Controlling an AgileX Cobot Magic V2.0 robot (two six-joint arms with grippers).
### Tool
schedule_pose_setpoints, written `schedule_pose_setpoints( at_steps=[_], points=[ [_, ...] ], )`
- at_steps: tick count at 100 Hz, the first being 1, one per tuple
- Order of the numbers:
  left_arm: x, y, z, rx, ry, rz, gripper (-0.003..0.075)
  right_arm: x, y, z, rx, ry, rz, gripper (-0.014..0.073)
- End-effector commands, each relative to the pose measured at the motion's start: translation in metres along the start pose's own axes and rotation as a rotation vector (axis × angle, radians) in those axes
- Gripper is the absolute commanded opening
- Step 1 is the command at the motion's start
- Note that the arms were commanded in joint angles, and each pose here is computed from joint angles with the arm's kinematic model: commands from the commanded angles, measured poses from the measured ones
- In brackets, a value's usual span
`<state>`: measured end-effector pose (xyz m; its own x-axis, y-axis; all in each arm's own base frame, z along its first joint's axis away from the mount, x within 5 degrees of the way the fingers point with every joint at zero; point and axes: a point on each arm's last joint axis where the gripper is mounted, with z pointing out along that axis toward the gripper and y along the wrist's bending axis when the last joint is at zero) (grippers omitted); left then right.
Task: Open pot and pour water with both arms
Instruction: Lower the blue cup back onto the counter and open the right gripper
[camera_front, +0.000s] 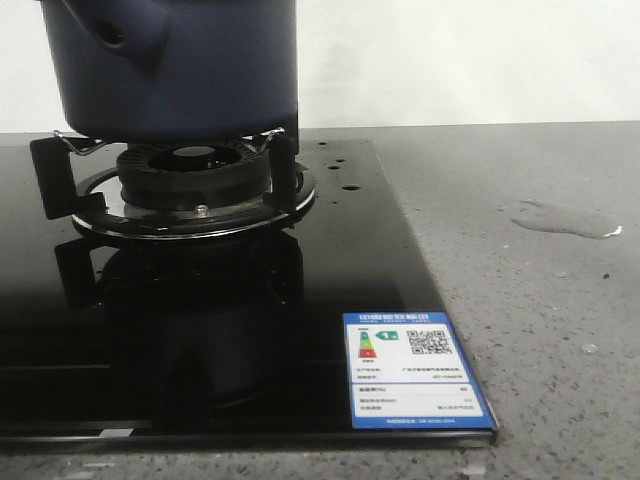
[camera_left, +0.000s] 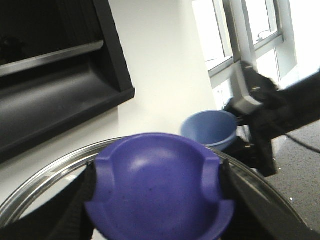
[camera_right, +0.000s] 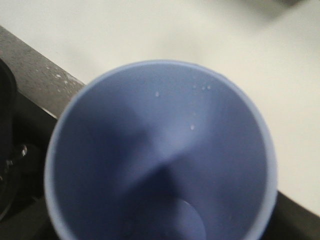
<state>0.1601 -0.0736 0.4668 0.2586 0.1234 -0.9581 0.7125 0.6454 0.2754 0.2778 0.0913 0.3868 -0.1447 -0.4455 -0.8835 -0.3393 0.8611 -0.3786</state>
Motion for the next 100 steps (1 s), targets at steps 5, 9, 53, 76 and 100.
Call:
schedule_pose_setpoints(
  at_steps=[5, 9, 53, 76, 100],
  points=[
    [-0.01, 0.008, 0.005, -0.028, -0.092, -0.096, 0.0314, 0.026, -0.007, -0.024, 0.056, -0.195, 0.075, 0.0247],
    [-0.008, 0.01, 0.008, -0.025, -0.094, -0.115, 0.0314, 0.043, -0.006, -0.025, 0.068, -0.211, 0.09, 0.0247],
    [0.002, 0.015, 0.019, 0.024, -0.084, -0.17, 0.0314, 0.134, -0.005, -0.017, 0.15, -0.075, 0.274, 0.0291],
    [0.002, 0.014, 0.019, 0.04, -0.085, -0.169, 0.0314, 0.134, -0.007, -0.017, 0.171, -0.086, 0.327, 0.0645],
    [0.003, 0.013, 0.02, 0.051, -0.085, -0.17, 0.0314, 0.115, -0.013, -0.031, 0.197, -0.182, 0.316, 0.0656]
  ],
)
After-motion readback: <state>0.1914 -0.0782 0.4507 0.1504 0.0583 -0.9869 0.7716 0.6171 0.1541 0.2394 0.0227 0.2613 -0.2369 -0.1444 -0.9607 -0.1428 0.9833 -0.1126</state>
